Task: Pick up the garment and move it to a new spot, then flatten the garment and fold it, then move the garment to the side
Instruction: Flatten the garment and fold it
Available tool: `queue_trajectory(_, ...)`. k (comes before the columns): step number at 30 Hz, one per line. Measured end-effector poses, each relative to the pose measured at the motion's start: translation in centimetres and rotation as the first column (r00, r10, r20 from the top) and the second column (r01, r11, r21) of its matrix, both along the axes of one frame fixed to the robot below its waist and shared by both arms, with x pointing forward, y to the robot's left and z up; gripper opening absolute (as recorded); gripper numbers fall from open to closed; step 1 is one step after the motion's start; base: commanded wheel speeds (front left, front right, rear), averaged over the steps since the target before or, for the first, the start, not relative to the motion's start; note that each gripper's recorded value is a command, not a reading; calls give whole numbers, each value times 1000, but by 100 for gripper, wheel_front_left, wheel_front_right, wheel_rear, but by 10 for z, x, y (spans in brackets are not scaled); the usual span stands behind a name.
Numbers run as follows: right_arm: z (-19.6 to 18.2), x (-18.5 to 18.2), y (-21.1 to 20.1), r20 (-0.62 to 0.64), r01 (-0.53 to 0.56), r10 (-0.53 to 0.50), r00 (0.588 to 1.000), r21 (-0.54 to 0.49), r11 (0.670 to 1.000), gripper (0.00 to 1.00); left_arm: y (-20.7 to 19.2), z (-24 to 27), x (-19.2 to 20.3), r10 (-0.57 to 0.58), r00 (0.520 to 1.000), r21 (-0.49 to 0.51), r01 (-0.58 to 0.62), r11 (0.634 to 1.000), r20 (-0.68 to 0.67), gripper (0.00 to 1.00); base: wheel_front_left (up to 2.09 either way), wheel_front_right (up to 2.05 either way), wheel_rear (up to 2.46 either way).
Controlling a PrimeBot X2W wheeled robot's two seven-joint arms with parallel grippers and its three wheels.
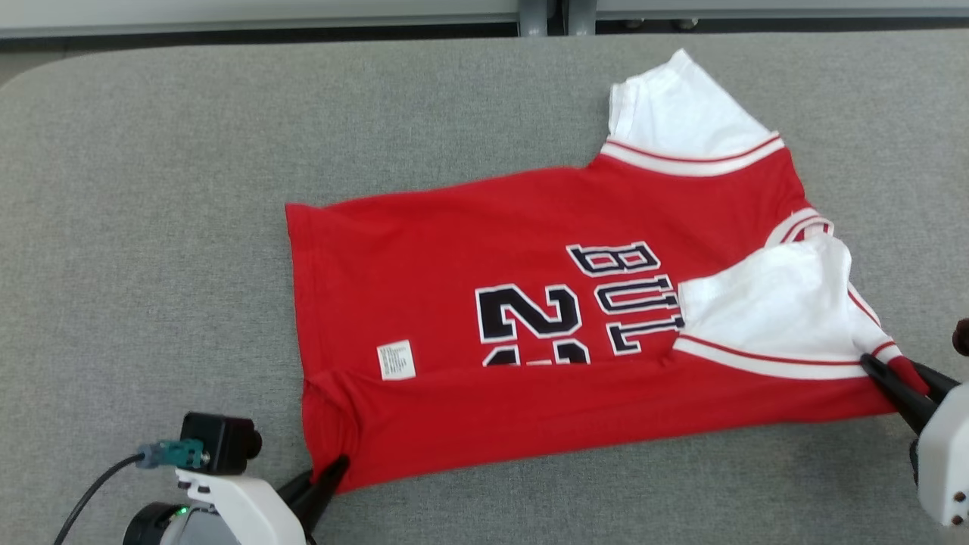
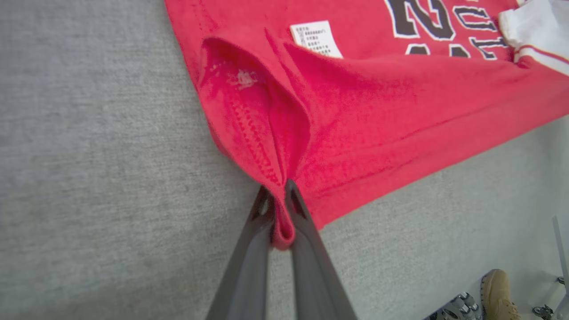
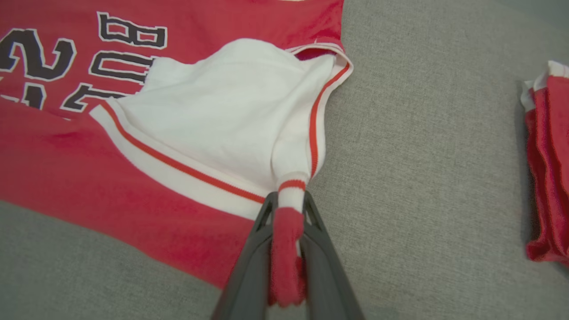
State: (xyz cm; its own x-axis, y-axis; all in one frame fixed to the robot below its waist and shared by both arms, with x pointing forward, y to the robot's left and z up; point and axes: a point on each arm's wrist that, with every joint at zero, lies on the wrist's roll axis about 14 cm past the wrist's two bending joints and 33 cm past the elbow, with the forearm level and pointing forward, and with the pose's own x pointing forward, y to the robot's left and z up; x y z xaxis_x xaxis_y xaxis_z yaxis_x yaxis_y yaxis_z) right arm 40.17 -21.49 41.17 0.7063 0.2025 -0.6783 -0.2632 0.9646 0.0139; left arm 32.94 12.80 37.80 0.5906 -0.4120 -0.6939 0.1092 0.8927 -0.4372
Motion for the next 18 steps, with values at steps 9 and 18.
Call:
queue_trajectory(9,-17,-60,-6,-187,-17,16,982,-1,1000,26,-13,3,-44,-14,997,-56,10,998,-79,25,0,0,0)
queue_trajectory(18,4,-57,2,-107,-69,65,992,-35,997,100,-4,16,-28,53,998,-9,-52,999,28,100,0,0,0)
